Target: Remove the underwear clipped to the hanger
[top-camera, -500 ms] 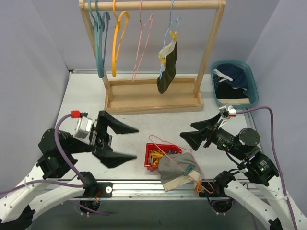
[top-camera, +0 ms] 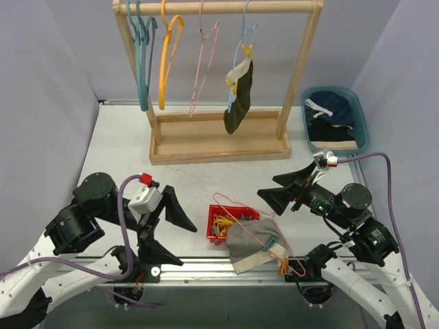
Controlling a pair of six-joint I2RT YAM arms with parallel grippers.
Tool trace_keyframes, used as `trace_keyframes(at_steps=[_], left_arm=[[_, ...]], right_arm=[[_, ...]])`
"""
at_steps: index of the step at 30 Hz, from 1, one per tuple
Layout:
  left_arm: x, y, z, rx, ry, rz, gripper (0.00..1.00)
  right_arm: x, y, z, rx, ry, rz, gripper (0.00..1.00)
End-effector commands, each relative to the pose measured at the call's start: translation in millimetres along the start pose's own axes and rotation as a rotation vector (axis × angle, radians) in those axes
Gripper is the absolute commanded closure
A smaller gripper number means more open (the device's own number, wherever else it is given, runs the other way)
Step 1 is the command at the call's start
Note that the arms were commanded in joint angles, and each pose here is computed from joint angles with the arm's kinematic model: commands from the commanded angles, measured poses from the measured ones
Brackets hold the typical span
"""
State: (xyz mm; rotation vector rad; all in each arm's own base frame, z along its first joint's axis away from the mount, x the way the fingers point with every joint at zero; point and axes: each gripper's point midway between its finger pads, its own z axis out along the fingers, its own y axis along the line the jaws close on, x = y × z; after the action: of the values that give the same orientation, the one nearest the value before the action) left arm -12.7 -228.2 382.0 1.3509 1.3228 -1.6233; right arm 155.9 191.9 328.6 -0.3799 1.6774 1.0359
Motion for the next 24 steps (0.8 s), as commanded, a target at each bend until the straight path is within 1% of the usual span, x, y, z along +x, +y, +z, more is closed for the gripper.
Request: trace_keyframes(at_steps=[1,2,4,6,7,9,10,11,13,14,15,16,17,18,19,20,21,22,23,24], left_arm=[[4.8,17.3,-1.2,-0.1,0.034,-0.035,0.06],[2.8,21.3,-2.4,-0.131,0.031,-0.032,0.06],[4.5,39.0,-6.7,-0.246,0.032,-0.059,0.0],[2.8,56.5,-12.6,-0.36,0.024,-0.07,0.12],[5.9,60.4,-14.6,-0.389,0.031,-0.09,0.17],[5.4,75.7,-21.9,-0.491,0.023,-0.097,0.62],[8.0,80.5,-25.3,-0.53,0.025,-0.121,0.76],[7.3,90.3,-32.0,-0.603,0.014,-0.128,0.97],[9.5,101.8,-42.2,-0.7,0.002,-0.156,0.97],[9.0,104.4,-45.7,-0.728,-0.005,-0.16,0.88],[7.4,107.1,-49.8,-0.758,-0.018,-0.159,0.54],[7.8,110.4,-52.6,-0.782,-0.023,-0.16,0.24],[7.0,112.4,-55.6,-0.808,-0.041,-0.179,0.12],[4.8,117.0,-61.8,-0.858,-0.065,-0.193,0.03],[3.3,117.5,-64.7,-0.874,-0.072,-0.194,0.03],[1.8,120.5,-70.1,-0.914,-0.091,-0.207,0.06],[0.1,125.3,-79.5,-0.975,-0.113,-0.211,0.06],[1.9,125.7,-83.9,-1.003,-0.122,-0.24,0.06],[-1.5,131.4,-97.5,-1.086,-0.15,-0.237,0.06],[-1.7,133.1,-104.0,-1.128,-0.173,-0.267,0.06]], right_arm=[[-8.3,6.2,0.9,-0.026,-0.032,-0.011,0.1],[-8.2,5.7,1.3,-0.024,-0.031,-0.01,0.1],[-7.8,5.9,1.9,-0.026,-0.029,-0.009,0.1],[-8.1,5.9,2.1,-0.026,-0.029,-0.013,0.11],[-8.1,5.9,2.1,-0.026,-0.029,-0.013,0.1],[-8.0,5.4,2.5,-0.024,-0.028,-0.013,0.1],[-7.6,5.3,2.3,-0.024,-0.028,-0.013,0.1],[-7.3,5.2,2.6,-0.025,-0.026,-0.014,0.1],[-7.4,5.1,3.0,-0.025,-0.026,-0.014,0.11],[-6.8,4.8,3.3,-0.023,-0.023,-0.013,0.11],[-6.4,4.7,3.3,-0.023,-0.022,-0.011,0.1],[-6.4,4.7,3.1,-0.023,-0.023,-0.013,0.1],[-6.7,4.3,3.5,-0.022,-0.024,-0.011,0.1],[-6.5,4.6,3.5,-0.023,-0.023,-0.011,0.1],[-6.9,4.6,3.2,-0.023,-0.025,-0.013,0.1],[-6.3,4.3,3.9,-0.023,-0.022,-0.012,0.1],[-5.9,4.3,3.7,-0.023,-0.022,-0.011,0.1],[-5.4,3.8,4.2,-0.022,-0.021,-0.012,0.1],[-5.0,3.1,4.1,-0.019,-0.021,-0.01,0.1],[-5.0,3.2,4.7,-0.021,-0.021,-0.012,0.1]])
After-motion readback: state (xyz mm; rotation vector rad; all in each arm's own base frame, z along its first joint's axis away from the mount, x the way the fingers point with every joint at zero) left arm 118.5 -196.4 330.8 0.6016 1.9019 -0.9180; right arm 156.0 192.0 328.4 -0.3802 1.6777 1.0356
